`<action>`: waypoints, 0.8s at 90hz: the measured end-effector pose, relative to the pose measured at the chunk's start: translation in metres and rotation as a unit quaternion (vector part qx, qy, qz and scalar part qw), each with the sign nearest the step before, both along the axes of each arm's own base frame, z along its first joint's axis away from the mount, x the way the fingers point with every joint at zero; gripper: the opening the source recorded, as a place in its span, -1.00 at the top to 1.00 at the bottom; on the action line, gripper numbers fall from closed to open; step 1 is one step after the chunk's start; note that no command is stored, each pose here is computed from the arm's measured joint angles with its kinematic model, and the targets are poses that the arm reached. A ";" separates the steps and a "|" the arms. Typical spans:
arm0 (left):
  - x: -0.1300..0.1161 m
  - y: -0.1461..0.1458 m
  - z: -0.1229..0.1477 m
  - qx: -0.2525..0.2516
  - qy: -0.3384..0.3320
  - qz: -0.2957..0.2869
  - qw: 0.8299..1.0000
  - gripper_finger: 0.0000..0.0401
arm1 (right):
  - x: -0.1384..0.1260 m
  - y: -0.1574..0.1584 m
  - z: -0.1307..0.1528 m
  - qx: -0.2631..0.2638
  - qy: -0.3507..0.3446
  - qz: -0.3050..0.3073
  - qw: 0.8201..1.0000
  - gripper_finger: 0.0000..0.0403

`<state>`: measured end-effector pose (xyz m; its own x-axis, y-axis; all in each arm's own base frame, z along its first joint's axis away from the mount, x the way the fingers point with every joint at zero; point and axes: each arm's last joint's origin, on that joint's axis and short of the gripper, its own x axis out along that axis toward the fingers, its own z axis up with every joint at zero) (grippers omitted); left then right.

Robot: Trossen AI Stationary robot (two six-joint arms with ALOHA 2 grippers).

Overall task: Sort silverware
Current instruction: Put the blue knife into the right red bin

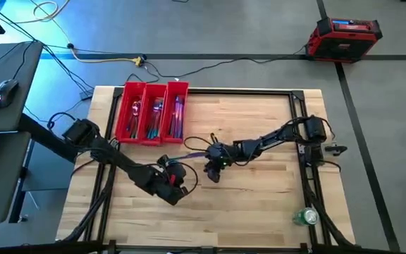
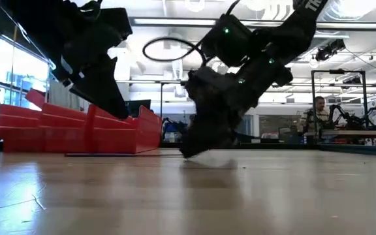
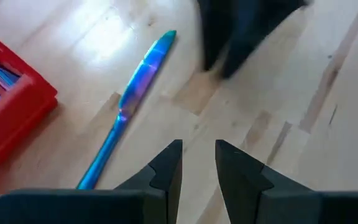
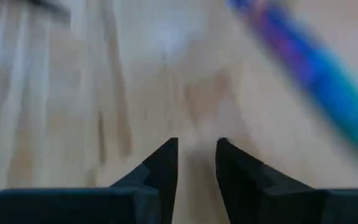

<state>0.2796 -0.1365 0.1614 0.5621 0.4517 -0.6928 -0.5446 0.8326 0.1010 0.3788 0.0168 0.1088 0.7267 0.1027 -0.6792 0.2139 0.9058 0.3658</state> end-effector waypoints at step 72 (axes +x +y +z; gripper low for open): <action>-0.005 -0.009 0.003 0.062 -0.019 -0.016 0.998 0.62 | 0.007 -0.009 -0.023 -0.121 -0.013 -0.109 0.987 1.00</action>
<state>0.2749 -0.1457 0.1640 0.6027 0.5146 -0.6099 -0.5239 0.8317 0.1840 0.3857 0.0083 0.0857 0.7311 -0.2206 -0.6456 0.4071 0.9004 0.1533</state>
